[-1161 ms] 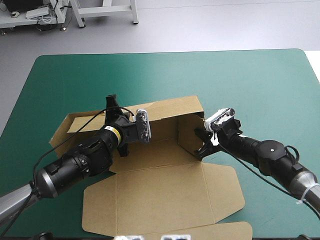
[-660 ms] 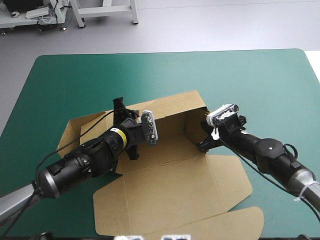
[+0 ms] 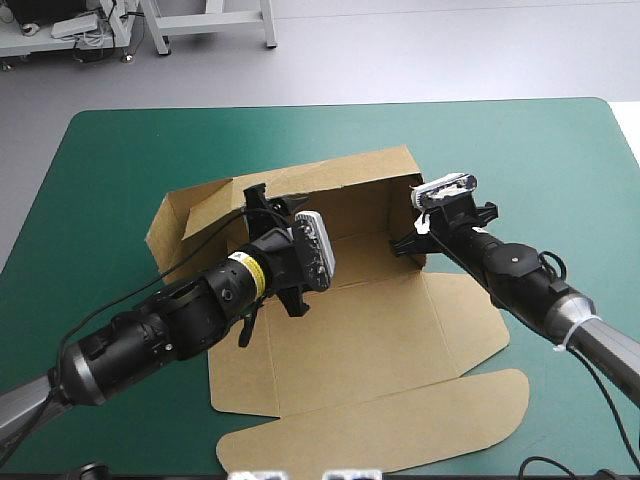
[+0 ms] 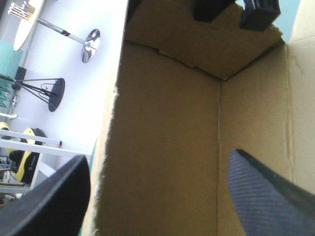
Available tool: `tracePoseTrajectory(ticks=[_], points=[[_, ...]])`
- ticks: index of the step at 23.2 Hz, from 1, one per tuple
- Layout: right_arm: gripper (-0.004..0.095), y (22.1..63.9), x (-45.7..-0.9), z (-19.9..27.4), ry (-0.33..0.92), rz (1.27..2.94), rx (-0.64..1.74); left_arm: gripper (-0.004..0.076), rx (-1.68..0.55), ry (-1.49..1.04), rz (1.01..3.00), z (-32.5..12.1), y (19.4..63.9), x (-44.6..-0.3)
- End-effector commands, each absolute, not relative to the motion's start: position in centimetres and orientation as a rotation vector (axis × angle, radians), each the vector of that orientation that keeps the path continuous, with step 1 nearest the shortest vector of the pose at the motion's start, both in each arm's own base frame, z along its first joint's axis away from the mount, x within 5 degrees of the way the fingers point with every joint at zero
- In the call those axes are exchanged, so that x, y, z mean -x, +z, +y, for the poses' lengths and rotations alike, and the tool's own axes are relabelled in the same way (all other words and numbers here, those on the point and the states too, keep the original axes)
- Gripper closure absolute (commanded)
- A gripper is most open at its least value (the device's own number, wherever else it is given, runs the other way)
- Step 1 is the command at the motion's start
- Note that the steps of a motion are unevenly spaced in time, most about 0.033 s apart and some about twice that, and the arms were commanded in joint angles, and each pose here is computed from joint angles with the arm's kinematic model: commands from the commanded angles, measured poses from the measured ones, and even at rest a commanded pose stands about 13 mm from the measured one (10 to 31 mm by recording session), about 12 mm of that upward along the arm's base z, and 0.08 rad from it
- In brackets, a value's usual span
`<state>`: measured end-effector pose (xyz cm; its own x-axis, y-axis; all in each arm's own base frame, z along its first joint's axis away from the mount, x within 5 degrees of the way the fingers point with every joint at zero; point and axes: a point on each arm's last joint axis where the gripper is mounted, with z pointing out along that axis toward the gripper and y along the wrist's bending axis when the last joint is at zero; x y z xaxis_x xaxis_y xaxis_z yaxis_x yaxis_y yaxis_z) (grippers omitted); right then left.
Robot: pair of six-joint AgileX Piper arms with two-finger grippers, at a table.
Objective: Fold the box
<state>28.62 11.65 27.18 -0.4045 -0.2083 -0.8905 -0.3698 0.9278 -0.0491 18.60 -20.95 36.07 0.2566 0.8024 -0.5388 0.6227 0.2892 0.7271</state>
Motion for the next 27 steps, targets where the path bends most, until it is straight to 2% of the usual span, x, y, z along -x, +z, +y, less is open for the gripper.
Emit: tracePoseTrajectory(ticks=[1,3,6,7,9,13,17,20,22,25,27], points=[[0.0926,29.5,-28.8,11.5,0.188,1.933,0.378,0.0273,-1.336,0.216,1.285,-19.9,39.7,-17.4],[0.0926,29.7,-28.9,11.3,0.200,1.930,0.379,0.0420,-1.330,0.263,1.240,-19.2,40.6,-17.0],[0.0926,30.0,-29.1,11.1,0.290,1.926,0.420,0.0730,-1.321,0.366,1.210,-17.8,41.5,-16.7],[0.0926,30.1,-29.1,10.9,0.341,1.927,0.454,0.0706,-1.312,0.423,1.225,-17.0,41.8,-16.6],[0.0926,30.4,-29.1,10.4,0.431,1.926,0.528,0.0708,-1.295,0.532,1.350,-15.3,41.7,-16.7],[0.0926,31.3,-29.4,9.0,0.481,1.964,0.541,0.0708,-1.254,0.692,1.592,-12.8,40.8,-16.7],[0.0926,33.1,-29.5,7.9,0.515,2.026,0.589,0.0709,-1.037,0.722,1.793,-10.2,41.1,-15.8],[0.0926,35.0,-29.0,7.1,0.518,2.201,0.615,0.0709,-0.654,0.479,1.787,-6.8,43.6,-13.5],[0.0926,35.8,-28.4,6.7,0.497,2.339,0.594,0.0709,-0.525,0.347,1.833,-4.5,44.1,-11.7],[0.0926,36.1,-28.2,6.2,0.446,2.511,0.621,0.0713,-0.521,0.328,1.959,-3.5,43.2,-10.7],[0.0926,35.3,-29.4,5.9,0.412,2.643,0.642,0.0713,-0.592,0.310,2.048,-5.0,42.1,-11.2]])
